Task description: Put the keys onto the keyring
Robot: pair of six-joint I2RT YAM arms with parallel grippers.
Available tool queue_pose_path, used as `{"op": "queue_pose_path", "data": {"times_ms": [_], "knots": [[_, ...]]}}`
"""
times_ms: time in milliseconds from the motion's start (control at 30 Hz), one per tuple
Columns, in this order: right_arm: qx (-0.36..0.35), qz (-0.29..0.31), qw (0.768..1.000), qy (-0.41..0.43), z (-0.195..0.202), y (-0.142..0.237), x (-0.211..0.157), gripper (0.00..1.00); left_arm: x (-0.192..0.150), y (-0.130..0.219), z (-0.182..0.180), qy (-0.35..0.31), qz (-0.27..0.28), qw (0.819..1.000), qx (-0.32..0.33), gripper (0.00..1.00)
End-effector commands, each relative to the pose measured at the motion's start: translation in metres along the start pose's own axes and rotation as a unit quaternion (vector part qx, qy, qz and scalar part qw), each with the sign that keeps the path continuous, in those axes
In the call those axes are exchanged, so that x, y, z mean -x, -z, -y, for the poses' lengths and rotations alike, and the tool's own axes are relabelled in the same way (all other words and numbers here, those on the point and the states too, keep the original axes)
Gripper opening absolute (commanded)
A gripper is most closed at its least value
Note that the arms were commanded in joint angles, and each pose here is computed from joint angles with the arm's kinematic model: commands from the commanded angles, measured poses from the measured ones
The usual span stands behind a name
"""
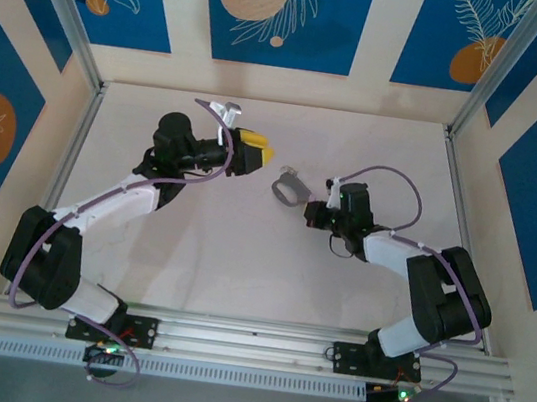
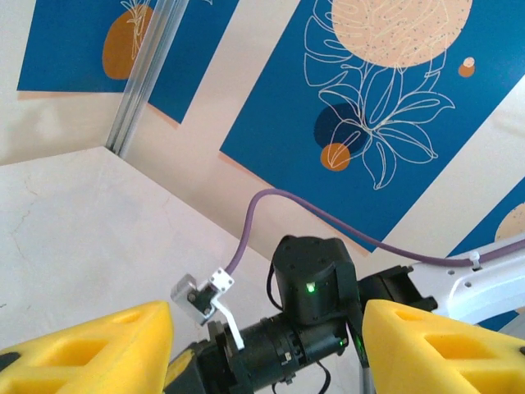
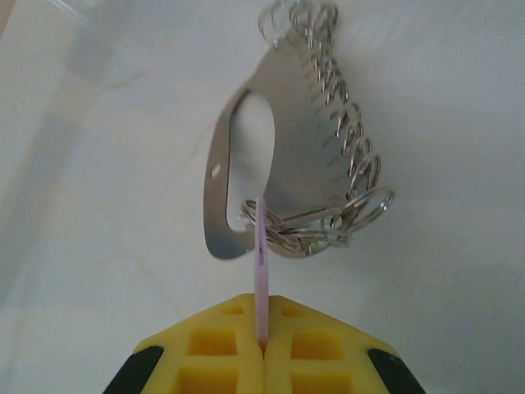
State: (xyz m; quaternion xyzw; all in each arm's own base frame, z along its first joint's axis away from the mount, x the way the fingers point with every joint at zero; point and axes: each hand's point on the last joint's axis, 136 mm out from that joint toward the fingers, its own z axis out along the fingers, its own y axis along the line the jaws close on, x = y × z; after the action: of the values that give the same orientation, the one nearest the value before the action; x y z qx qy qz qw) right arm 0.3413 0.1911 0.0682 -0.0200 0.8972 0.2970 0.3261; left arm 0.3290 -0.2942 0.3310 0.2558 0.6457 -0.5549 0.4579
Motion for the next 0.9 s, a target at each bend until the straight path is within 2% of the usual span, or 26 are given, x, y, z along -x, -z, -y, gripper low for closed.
{"op": "queue_pose_path", "data": {"times_ms": [0,67,133,233,267,367,533,633,733,867], "knots": [[0.021,0.005,1.000,-0.015,-0.011,0.006,-0.009,0.00,-0.001,0.003,-0.004,-0.006,0.001,1.000,0.007,0.63],[0.022,-0.006,0.999,-0.026,-0.010,0.008,-0.023,0.02,-0.003,0.003,-0.006,-0.003,-0.001,1.000,0.009,0.64],[0.024,-0.017,0.999,-0.035,-0.010,0.011,-0.037,0.13,-0.006,0.003,-0.007,0.000,-0.003,1.000,0.010,0.65],[0.034,-0.024,0.998,-0.049,-0.011,0.025,-0.054,0.35,-0.008,0.005,-0.008,0.002,-0.004,1.000,0.015,0.67],[0.036,-0.023,0.998,-0.052,-0.012,0.031,-0.057,0.39,-0.010,0.005,-0.009,0.003,-0.006,1.000,0.017,0.67],[0.036,0.001,0.998,-0.053,-0.015,0.059,-0.052,0.53,-0.014,0.009,-0.010,0.002,-0.010,1.000,0.029,0.70],[0.029,0.073,0.996,-0.047,-0.020,0.114,-0.022,0.73,-0.018,0.022,-0.013,-0.008,-0.013,0.997,0.074,0.81],[0.021,0.115,0.992,-0.055,-0.017,0.141,0.001,0.84,-0.018,0.036,-0.025,-0.019,0.000,0.990,0.138,0.86],[-0.009,0.137,0.988,-0.064,-0.007,0.156,0.022,0.92,-0.019,0.057,-0.043,-0.038,0.017,0.975,0.220,0.92],[-0.068,0.156,0.981,-0.088,0.015,0.169,0.051,0.95,-0.022,0.092,-0.068,-0.085,0.012,0.938,0.337,0.96]]}}
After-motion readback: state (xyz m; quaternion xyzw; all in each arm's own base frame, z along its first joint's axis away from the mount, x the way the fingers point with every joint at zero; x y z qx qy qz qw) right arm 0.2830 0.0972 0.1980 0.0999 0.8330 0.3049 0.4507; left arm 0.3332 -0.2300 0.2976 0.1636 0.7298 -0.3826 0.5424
